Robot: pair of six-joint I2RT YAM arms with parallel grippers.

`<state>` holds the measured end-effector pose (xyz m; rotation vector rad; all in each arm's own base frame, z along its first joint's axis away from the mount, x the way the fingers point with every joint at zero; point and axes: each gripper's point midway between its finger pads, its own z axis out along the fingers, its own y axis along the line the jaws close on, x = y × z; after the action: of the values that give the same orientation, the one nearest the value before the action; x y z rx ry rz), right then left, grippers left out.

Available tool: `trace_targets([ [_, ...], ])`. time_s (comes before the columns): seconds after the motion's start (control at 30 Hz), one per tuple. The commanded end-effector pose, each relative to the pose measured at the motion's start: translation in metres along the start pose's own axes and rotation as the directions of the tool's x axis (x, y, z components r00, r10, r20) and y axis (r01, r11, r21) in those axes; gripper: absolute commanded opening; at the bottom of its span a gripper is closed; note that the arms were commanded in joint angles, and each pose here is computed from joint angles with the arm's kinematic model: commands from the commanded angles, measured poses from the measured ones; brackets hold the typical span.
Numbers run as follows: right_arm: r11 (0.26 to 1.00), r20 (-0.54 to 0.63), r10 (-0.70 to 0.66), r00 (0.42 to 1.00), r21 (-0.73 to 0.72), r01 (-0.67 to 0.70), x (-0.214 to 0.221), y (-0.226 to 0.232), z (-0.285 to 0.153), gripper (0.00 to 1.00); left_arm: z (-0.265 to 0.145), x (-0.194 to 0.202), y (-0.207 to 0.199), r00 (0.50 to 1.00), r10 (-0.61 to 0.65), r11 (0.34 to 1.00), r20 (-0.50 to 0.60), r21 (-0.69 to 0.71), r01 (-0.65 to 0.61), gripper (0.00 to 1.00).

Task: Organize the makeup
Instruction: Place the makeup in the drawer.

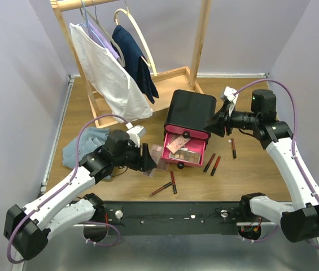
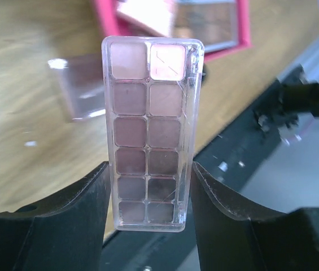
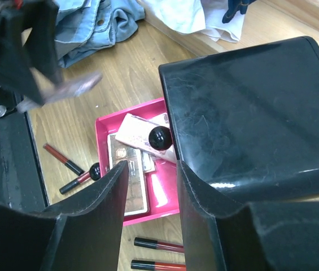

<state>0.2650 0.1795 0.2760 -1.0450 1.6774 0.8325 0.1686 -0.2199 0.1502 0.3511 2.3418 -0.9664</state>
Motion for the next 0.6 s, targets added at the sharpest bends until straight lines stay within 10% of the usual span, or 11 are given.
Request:
trace_targets([
  [0.0,1.000,0.022,0.004,1.000,-0.003,-0.004,-0.001,0.004,-0.005,0.47,0.004,-0.017,-0.052,1.000,0.023,0.993,0.017,0.120,-0.025,0.31],
  [0.57,1.000,0.035,0.010,0.999,0.028,-0.011,0.000,0.004,-0.016,0.47,0.077,-0.023,-0.102,0.946,0.236,0.970,-0.221,-0.008,-0.243,0.31],
])
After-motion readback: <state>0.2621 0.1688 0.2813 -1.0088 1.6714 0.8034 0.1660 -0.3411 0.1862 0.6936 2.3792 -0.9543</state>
